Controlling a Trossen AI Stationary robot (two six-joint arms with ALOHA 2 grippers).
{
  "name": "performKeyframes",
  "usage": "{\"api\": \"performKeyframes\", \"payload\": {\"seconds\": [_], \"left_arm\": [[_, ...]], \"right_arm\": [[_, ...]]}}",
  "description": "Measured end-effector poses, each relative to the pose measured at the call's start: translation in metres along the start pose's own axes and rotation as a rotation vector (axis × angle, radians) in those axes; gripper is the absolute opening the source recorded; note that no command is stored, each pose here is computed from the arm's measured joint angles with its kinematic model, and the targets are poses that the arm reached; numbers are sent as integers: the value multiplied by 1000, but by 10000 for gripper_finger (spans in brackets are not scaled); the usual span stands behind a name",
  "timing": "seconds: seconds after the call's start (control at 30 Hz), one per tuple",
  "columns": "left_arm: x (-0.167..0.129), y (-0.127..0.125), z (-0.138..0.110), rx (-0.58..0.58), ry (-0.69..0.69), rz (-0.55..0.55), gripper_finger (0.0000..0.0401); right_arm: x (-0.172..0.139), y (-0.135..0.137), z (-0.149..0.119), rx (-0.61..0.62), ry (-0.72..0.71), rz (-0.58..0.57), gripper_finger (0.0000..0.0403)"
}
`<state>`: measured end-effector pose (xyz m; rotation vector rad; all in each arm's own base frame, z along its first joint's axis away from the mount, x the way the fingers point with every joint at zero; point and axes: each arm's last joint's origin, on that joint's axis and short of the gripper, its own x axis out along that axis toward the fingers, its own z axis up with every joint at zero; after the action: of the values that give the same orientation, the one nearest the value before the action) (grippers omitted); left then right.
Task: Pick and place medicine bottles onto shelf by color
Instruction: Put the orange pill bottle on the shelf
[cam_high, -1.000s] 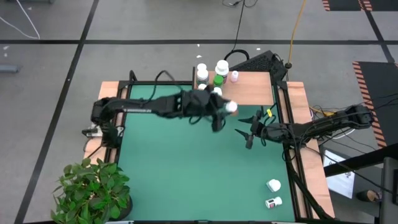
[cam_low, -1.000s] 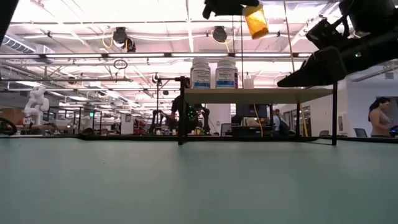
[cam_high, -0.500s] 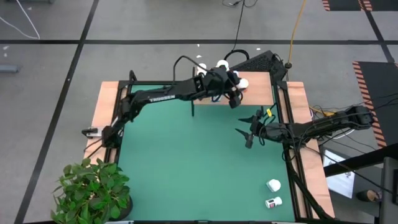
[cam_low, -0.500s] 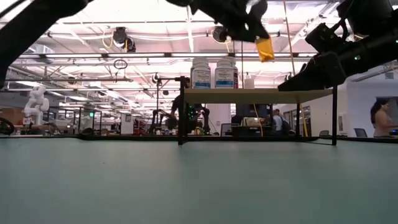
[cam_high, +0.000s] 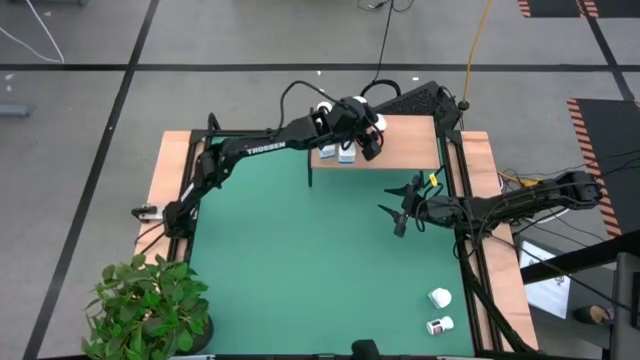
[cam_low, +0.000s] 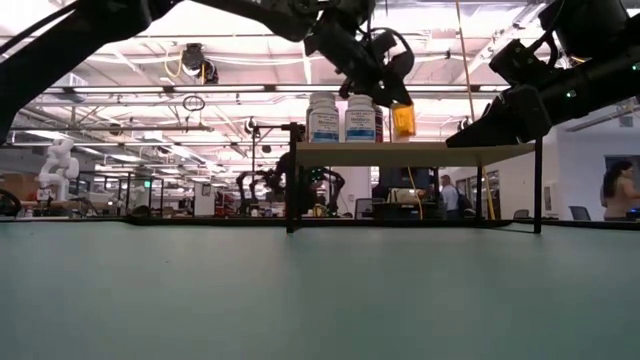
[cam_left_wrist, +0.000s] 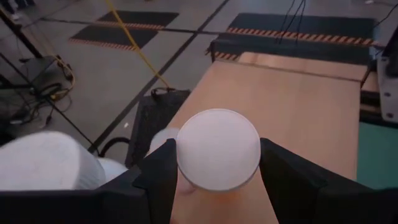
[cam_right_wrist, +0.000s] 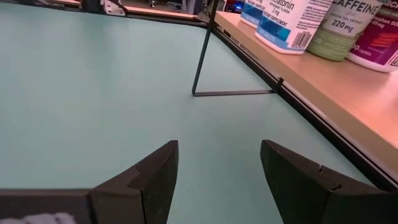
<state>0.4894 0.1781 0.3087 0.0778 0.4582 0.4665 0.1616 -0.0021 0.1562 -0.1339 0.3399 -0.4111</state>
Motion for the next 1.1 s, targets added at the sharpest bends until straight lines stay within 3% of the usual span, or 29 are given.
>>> {"api": "performKeyframes", "payload": {"seconds": [0.57,1.1], "left_arm": [[0,-4,-7,20,46,-39,205],[-5,-13,6,61,-35,-108,205]], "right_arm": [[0,0,0,0,0,1,222],[0,0,0,-4,0,0,222]]}}
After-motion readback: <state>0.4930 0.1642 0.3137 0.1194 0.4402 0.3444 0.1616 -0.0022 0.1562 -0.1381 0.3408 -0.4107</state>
